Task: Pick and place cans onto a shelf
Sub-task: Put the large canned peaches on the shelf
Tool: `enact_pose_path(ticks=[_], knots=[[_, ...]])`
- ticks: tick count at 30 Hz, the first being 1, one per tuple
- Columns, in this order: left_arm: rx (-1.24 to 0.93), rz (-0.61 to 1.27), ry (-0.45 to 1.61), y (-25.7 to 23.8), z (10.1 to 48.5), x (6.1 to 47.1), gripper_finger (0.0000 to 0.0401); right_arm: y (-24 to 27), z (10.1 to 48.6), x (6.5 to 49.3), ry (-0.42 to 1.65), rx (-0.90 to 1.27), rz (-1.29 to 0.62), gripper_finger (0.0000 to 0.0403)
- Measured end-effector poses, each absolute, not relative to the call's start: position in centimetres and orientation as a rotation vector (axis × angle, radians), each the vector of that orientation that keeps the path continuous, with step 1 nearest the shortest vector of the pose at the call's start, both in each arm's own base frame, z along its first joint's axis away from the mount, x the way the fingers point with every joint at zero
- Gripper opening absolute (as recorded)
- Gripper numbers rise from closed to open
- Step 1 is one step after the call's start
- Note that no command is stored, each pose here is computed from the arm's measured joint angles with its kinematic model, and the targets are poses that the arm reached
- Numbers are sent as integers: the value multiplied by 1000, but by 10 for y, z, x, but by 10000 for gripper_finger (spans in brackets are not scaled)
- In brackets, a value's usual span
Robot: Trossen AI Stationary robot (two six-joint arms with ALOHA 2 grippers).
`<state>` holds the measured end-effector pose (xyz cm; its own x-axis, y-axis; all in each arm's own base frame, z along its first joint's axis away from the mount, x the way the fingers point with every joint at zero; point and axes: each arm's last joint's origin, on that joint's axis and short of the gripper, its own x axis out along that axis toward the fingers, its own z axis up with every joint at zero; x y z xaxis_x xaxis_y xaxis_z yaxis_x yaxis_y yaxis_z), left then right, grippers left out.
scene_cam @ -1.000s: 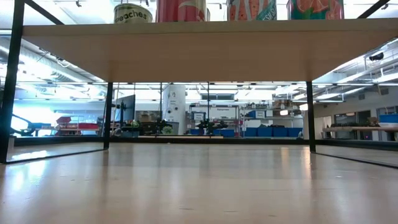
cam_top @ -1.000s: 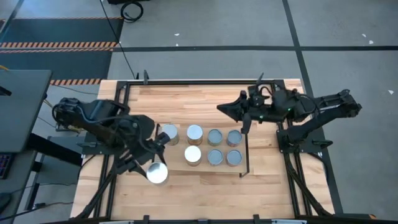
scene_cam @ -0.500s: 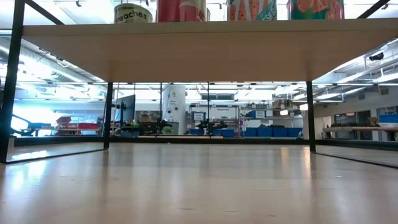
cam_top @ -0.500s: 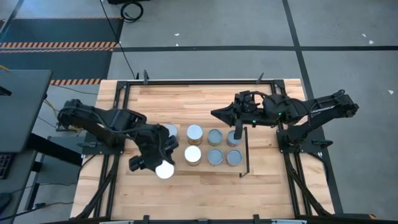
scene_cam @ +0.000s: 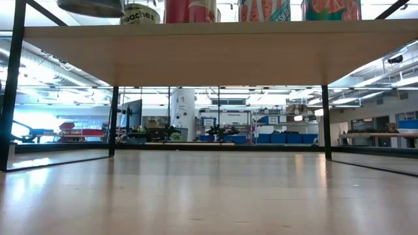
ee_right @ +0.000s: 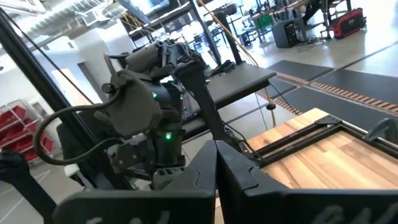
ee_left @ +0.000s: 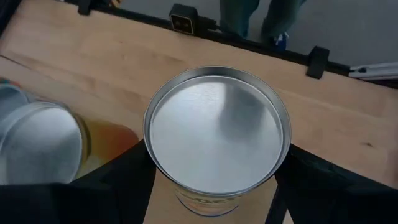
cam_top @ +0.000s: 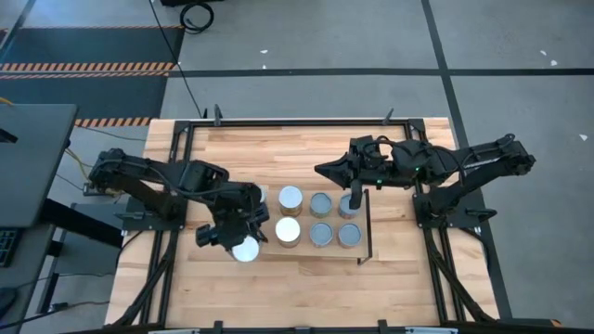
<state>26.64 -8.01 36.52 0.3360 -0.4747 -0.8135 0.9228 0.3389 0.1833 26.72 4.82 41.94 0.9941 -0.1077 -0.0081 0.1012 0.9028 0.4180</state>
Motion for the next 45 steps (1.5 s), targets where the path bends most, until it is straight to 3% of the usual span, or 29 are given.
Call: enact_pose_path(ticks=[17,45], knots=[[794,-1094,665,-58,365,269,291,40,419,268,-31,381,-203,45],[712,-990,806,-58,354,280,305,34,422,269,-56,337,-216,52]])
